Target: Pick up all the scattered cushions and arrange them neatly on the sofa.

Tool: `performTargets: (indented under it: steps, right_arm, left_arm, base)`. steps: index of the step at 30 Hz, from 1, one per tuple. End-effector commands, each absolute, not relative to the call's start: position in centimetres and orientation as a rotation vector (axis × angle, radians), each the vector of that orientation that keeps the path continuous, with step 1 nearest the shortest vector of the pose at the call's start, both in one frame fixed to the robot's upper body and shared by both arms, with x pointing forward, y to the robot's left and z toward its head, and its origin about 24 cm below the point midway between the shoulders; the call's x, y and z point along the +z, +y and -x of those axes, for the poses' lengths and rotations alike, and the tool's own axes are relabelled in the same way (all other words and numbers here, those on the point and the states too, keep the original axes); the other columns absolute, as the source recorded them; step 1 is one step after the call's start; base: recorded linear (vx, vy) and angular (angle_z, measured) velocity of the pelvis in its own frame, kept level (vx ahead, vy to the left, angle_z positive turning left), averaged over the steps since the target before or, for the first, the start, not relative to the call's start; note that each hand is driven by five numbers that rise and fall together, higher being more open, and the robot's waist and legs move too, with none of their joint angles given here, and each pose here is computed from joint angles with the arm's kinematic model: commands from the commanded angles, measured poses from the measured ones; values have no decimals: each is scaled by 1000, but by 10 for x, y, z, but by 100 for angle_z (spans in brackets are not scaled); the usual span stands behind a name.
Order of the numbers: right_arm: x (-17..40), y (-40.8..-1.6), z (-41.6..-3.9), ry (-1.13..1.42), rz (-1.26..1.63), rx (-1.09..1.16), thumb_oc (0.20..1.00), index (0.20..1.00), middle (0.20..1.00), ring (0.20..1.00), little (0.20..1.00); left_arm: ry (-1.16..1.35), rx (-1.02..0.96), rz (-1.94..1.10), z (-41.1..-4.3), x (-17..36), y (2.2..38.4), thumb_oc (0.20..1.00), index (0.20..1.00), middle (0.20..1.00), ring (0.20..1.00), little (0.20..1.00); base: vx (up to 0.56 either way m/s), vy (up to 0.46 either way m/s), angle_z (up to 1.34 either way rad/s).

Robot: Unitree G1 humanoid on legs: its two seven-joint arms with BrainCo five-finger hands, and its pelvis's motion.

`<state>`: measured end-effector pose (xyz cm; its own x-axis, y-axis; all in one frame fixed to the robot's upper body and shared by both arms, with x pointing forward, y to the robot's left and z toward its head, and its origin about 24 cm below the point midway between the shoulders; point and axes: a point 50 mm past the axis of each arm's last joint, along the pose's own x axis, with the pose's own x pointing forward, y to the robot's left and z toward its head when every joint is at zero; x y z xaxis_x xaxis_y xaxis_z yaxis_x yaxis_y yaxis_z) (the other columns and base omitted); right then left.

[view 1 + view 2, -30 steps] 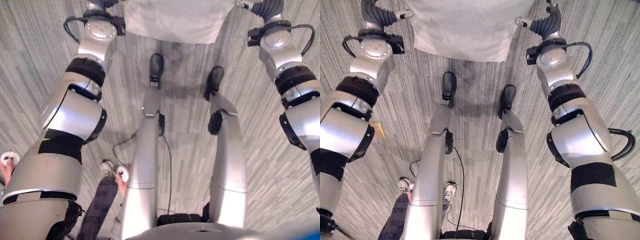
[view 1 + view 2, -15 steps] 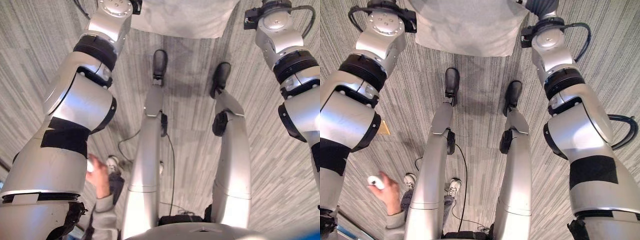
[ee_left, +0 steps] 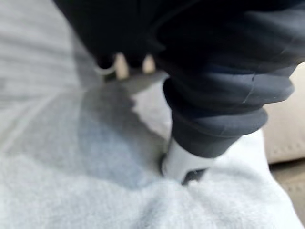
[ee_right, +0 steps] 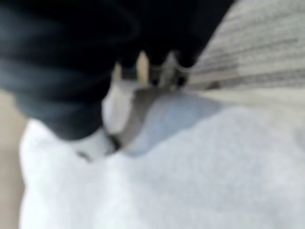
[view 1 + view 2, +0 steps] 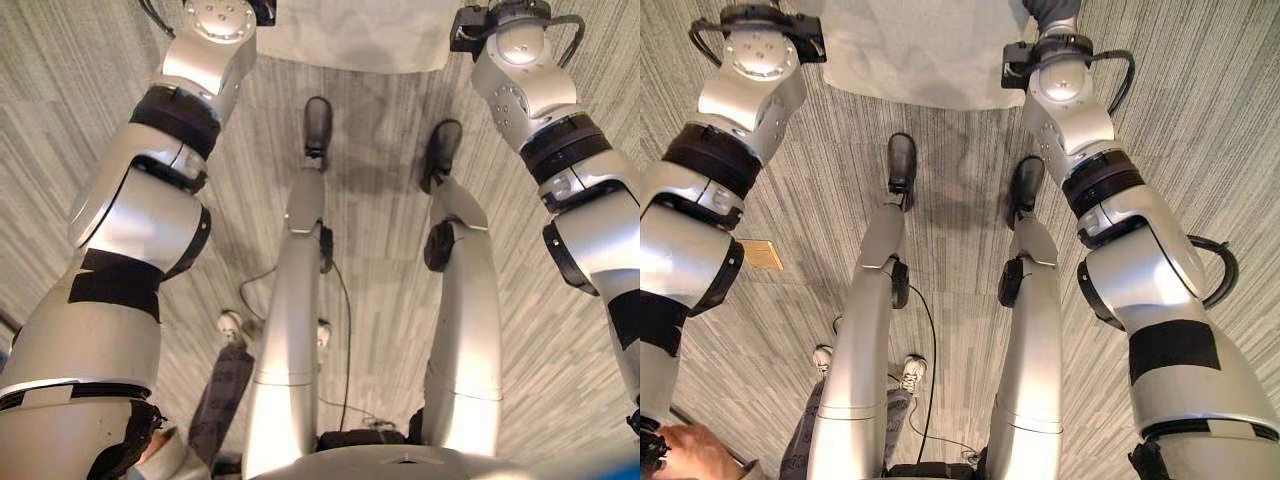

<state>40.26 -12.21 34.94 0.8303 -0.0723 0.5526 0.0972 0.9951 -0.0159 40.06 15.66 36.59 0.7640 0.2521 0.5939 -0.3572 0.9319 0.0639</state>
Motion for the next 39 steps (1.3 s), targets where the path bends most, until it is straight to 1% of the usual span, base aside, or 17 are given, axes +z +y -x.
performTargets:
  steps: [1,5,7,10,13,16,21,22,25,27,29,31,36,39]
  right_arm:
    - [359,-12,-359,-801,-11,337,200,200,200,200,200]
    - [347,-20,-358,-810,34,327,200,200,200,200,200]
    - [335,-28,-359,-797,25,318,200,200,200,200,200]
    - [317,-42,-360,-796,93,298,200,200,200,200,200]
    - [291,-65,-358,-777,101,263,200,200,200,200,200]
    - [277,-73,-356,-762,121,251,200,200,200,200,200]
    - [223,-90,-349,-640,67,234,200,200,200,200,200]
    - [223,-90,-349,-639,67,234,200,200,200,200,200]
    - [170,-101,-332,-508,38,251,200,200,200,200,200]
    - [157,-103,-328,-466,15,253,200,200,200,200,200]
    - [134,-105,-321,-388,-3,257,200,200,200,200,200]
    - [116,-103,-315,-320,-26,270,200,200,200,200,200]
    - [99,-103,-308,-255,-26,277,200,200,200,200,200]
    - [93,-110,-304,-235,-33,264,200,200,200,200,200]
  left_arm:
    - [-792,116,-7,-383,367,107,200,200,200,200,200]
    - [-782,55,42,-379,342,103,200,200,200,200,200]
    - [-775,13,66,-373,325,98,200,200,200,200,200]
    - [-754,-34,128,-365,301,95,200,200,200,200,200]
    - [-720,-57,187,-354,269,99,200,200,200,200,200]
    - [-700,-51,171,-350,253,104,200,200,200,200,200]
    - [-601,-43,150,-338,204,118,200,200,200,200,200]
    - [-600,-43,150,-338,204,118,200,200,200,200,200]
    - [-470,-49,161,-316,152,129,200,200,200,200,200]
    - [-417,-54,176,-310,136,131,200,200,200,200,200]
    - [-343,-38,191,-300,115,140,200,200,200,200,200]
    - [-303,-43,206,-293,105,143,200,200,200,200,200]
    - [-278,-47,231,-289,100,144,200,200,200,200,200]
    - [-271,-75,252,-288,99,136,200,200,200,200,200]
  base:
    - [-31,-13,3]
    - [-55,-22,5]
    - [-62,-35,4]
    - [-56,-34,7]
    - [-58,-28,4]
    - [-34,-5,7]
    - [4,17,2]
    - [49,63,-1]
    - [148,102,7]
    - [171,115,23]
    - [217,139,18]
    - [181,140,19]
    - [120,146,3]
    - [130,68,-16]
